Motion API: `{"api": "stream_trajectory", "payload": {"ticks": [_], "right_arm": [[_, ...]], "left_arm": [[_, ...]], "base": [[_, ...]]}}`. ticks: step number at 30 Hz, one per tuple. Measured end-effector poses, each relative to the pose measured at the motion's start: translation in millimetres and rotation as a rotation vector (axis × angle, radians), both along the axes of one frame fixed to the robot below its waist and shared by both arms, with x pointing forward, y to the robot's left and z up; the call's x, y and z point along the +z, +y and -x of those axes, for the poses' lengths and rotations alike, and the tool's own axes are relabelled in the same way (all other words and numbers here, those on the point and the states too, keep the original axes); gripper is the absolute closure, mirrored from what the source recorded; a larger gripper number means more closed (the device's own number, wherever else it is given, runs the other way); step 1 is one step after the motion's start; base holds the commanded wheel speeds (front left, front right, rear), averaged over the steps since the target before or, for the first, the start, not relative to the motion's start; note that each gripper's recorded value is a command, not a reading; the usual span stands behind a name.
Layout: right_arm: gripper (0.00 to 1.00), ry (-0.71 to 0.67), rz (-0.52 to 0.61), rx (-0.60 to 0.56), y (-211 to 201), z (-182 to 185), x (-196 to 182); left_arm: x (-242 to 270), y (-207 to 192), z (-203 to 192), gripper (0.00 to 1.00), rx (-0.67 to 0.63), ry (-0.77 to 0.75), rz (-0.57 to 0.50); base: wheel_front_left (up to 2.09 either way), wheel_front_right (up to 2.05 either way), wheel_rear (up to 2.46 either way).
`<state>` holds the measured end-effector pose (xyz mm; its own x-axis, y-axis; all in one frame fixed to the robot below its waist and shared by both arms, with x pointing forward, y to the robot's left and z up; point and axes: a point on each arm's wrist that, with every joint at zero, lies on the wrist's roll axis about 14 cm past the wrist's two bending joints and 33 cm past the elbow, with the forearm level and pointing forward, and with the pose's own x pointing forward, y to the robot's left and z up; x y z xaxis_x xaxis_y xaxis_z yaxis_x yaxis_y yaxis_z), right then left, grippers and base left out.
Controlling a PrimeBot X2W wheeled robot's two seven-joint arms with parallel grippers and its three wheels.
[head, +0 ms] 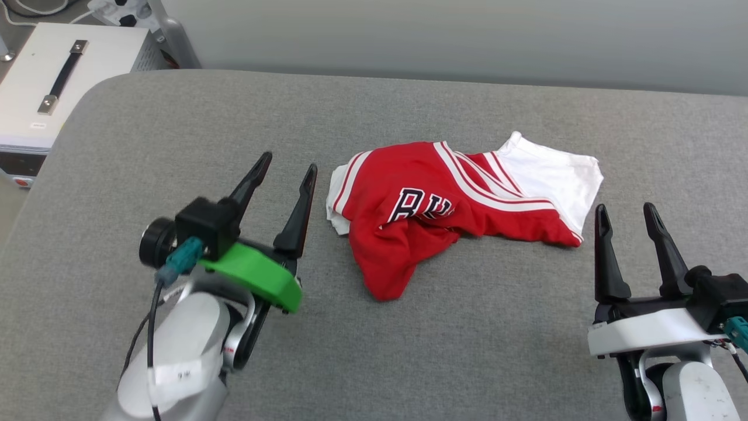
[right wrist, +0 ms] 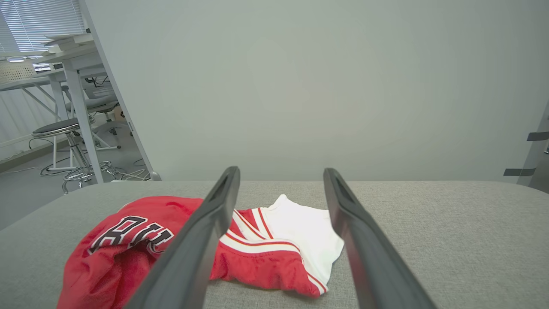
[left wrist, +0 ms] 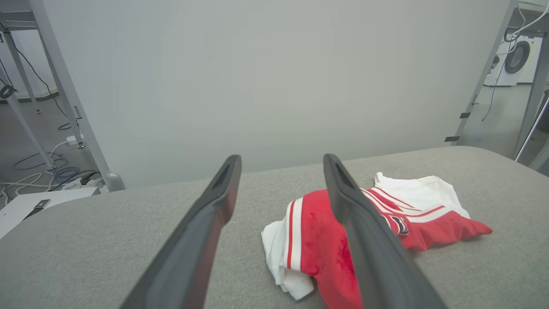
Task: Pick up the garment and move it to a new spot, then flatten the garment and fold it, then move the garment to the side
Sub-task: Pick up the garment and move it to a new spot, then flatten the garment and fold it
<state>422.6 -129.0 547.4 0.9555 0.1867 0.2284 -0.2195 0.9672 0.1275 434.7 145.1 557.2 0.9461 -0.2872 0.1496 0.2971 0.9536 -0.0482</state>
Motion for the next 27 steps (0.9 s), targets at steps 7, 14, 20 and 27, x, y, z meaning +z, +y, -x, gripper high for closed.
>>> {"api": "stream_trajectory", "payload": {"ticks": [7, 14, 20, 27], "right_arm": [[0.0, 0.01, 0.007, 0.014, 4, 11, -2], [0.0, 0.035, 0.006, 0.011, 3, 13, -10], [0.0, 0.045, 0.011, 0.011, 3, 13, -14], [0.0, 0.171, 0.104, 0.08, 25, 4, -39]], "left_arm": [[2, 12, 47, 0.0, 0.071, -0.05, 0.046], [-7, 3, 60, 0.0, 0.064, -0.048, 0.031], [-4, 2, 58, 0.0, 0.073, -0.06, 0.036], [-8, 0, 54, 0.0, 0.076, -0.047, 0.044]], "base": [[0.0, 0.0, 0.0], [0.0, 0.0, 0.0], [0.0, 0.0, 0.0], [0.0, 0.0, 0.0]]}}
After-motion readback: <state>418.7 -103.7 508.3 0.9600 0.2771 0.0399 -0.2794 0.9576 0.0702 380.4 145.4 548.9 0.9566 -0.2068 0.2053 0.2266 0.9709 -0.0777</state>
